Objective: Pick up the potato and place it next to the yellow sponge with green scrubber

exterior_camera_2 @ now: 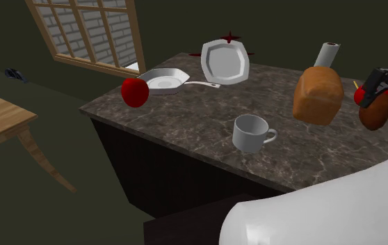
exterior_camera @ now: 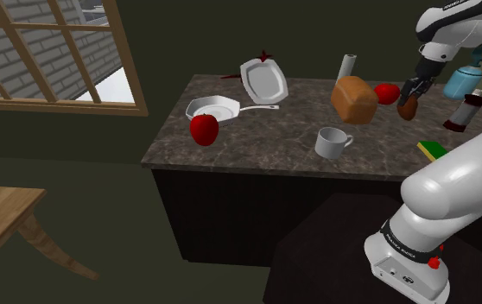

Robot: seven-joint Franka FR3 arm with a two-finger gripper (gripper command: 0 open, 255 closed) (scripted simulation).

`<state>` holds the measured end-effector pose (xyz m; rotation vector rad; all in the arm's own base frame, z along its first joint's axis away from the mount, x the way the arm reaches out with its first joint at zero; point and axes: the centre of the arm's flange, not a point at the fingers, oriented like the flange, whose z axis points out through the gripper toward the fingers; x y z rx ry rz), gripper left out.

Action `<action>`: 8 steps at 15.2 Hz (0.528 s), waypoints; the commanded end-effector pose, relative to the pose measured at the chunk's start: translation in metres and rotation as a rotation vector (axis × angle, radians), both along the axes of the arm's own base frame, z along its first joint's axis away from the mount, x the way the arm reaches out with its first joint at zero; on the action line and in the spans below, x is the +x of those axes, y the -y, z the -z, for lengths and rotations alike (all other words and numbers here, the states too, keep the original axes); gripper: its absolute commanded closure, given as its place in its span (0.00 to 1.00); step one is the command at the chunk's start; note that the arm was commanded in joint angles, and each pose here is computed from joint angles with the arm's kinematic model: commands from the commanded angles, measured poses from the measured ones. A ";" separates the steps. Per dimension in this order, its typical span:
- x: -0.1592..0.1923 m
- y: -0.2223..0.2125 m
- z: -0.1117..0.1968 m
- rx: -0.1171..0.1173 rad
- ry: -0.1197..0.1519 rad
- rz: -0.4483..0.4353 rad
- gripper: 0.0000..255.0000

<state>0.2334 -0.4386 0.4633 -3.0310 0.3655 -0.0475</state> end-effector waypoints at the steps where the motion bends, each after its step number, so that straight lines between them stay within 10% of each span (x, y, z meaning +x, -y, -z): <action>1: -0.012 0.021 -0.002 -0.001 0.000 -0.002 1.00; 8: -0.012 0.021 0.035 -0.001 0.000 -0.002 1.00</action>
